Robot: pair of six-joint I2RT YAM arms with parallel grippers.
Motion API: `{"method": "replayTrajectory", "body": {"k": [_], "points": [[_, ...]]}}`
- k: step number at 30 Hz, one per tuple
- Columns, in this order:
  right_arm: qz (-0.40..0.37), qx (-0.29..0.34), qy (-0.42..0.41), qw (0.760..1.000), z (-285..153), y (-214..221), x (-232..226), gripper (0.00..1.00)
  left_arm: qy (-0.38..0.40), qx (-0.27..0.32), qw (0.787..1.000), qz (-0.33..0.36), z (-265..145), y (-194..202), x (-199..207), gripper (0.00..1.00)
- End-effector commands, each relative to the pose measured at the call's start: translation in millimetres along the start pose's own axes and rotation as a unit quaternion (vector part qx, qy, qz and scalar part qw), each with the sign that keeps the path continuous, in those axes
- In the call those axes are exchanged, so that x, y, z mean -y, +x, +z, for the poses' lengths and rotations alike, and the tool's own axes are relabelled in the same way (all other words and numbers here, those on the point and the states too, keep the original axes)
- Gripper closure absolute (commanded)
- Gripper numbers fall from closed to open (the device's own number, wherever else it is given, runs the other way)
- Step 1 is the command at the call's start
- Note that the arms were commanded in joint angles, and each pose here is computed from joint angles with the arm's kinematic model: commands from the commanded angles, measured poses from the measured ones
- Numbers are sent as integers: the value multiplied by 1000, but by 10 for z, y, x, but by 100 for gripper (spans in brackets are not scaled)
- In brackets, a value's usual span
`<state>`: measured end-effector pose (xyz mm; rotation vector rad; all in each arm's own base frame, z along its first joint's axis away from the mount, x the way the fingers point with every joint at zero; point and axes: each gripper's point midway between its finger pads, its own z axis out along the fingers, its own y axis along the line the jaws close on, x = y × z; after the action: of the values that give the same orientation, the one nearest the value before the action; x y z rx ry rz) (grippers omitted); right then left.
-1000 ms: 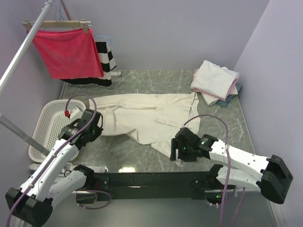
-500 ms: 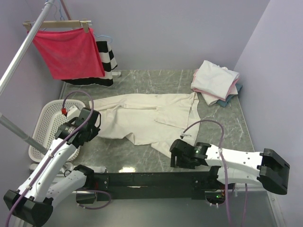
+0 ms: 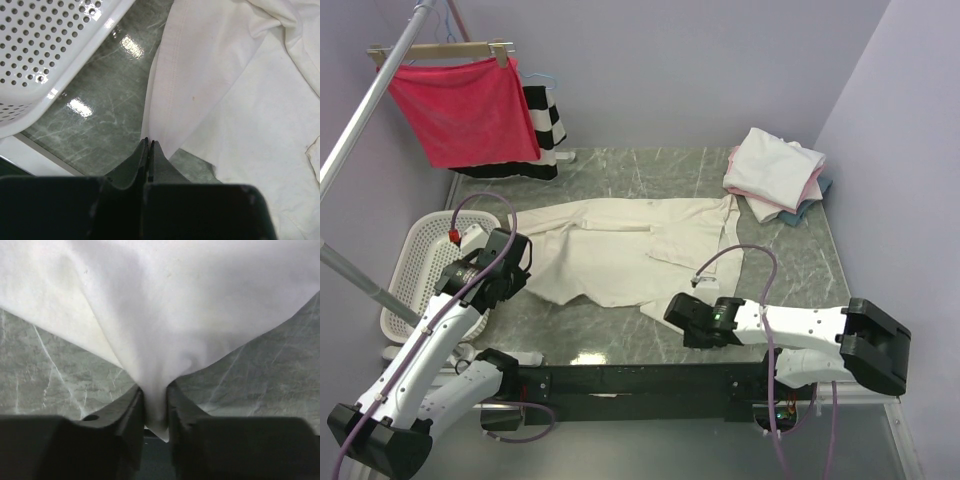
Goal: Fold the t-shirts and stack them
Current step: Fold the tshirt
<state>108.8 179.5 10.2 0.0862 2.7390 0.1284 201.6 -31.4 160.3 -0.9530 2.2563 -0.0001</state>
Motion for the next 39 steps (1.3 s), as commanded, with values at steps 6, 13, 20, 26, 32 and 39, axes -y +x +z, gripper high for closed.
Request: {"method": "replayTrajectory", "body": {"k": [6, 13, 20, 26, 32, 39], "points": [[22, -15, -104, 994, -203, 133, -147, 92, -2, 4, 1000, 14, -15, -17, -49, 98], [125, 1, -248, 961, -431, -64, -222, 100, 4, -7, 1000, 27, 17, 28, -13, 97], [103, 33, -321, 941, -667, -423, -352, 100, 9, -13, 999, 37, 21, 35, 22, 98], [78, 15, -271, 959, -708, -514, -275, 100, -5, -32, 997, 70, -19, 70, -42, 94], [139, 57, -81, 985, -730, -691, 437, 100, -7, -89, 992, 89, 60, 343, -85, 94], [77, 15, -103, 992, -839, -675, 321, 40, -61, -94, 985, 130, 40, 284, -235, 57]]}}
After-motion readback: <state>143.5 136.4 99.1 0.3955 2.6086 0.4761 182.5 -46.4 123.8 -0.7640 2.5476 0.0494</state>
